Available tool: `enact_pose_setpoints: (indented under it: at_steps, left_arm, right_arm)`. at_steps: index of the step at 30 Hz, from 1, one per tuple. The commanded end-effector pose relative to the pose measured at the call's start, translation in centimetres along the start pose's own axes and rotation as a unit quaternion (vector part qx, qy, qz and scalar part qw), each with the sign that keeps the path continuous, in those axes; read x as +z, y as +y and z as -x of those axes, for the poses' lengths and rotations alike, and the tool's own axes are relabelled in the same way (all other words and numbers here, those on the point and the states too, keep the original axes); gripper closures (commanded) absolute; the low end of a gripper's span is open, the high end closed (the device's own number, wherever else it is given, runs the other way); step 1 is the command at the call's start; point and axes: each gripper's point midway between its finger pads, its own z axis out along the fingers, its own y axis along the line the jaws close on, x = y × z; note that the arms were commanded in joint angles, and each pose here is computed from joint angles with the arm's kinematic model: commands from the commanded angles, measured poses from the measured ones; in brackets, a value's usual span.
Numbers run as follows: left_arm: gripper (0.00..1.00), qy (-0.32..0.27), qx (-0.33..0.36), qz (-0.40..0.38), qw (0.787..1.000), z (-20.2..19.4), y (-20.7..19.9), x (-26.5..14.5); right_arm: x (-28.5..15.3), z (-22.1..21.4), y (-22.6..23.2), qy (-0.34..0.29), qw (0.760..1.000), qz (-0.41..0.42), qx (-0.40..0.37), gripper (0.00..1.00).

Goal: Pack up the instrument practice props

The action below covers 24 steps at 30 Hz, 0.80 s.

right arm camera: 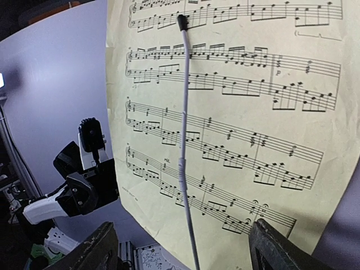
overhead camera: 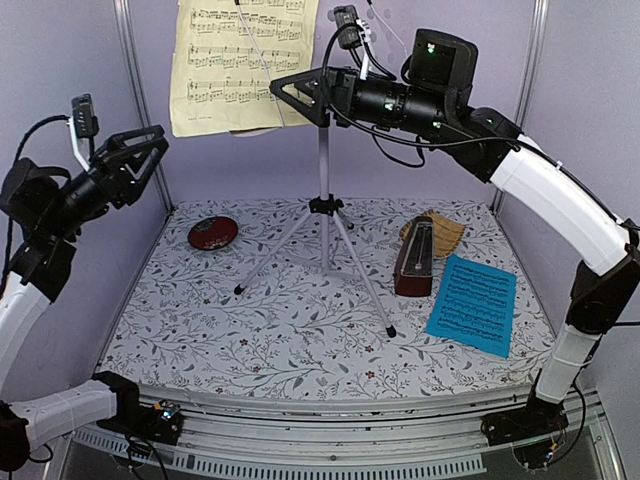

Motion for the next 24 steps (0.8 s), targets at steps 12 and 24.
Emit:
enact_pose_setpoints:
  at_steps: [12,24]
  left_arm:
    - [0.22,0.045,-0.047,-0.084,0.994,1.2,-2.6,4.8]
    - [0.77,0.030,-0.025,-0.050,0.998,2.2,-1.2,6.1]
  right_arm:
    - [2.8,3.4,3.2,-0.065,0.992,0.111,0.000,0.38]
    - [3.5,4.5,4.0,-0.108,0.982,0.154,0.010,0.60]
